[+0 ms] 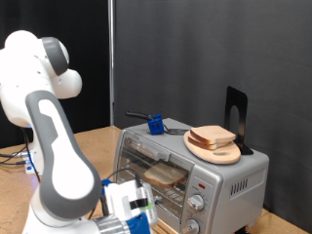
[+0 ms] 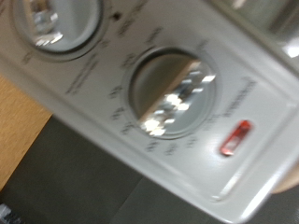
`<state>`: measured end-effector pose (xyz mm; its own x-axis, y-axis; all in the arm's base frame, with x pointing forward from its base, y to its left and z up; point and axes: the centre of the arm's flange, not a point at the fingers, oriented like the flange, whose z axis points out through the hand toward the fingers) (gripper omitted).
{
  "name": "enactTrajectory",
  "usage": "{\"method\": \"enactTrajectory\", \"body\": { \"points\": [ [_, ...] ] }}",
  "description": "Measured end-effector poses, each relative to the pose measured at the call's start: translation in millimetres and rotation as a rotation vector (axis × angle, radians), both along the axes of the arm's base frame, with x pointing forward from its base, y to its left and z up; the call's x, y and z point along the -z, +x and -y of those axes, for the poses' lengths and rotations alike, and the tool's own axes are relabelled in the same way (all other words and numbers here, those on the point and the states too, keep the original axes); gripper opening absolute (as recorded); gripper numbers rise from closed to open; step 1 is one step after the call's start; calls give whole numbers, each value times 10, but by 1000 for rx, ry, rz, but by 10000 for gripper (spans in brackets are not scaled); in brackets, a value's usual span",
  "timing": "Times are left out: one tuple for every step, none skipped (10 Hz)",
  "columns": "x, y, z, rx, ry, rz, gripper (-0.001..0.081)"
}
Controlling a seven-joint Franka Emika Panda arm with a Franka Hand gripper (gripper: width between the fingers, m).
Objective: Make a piece of toast with the oven
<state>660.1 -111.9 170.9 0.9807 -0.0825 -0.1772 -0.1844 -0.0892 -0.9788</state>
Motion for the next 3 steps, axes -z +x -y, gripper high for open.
{"method": "enactTrajectory", "body": {
  "points": [
    [-86, -68, 96, -15, 9, -41, 682],
    [-168, -135, 190, -24, 15, -69, 682],
    [-250, -204, 275, -30, 17, -84, 682]
  ]
}}
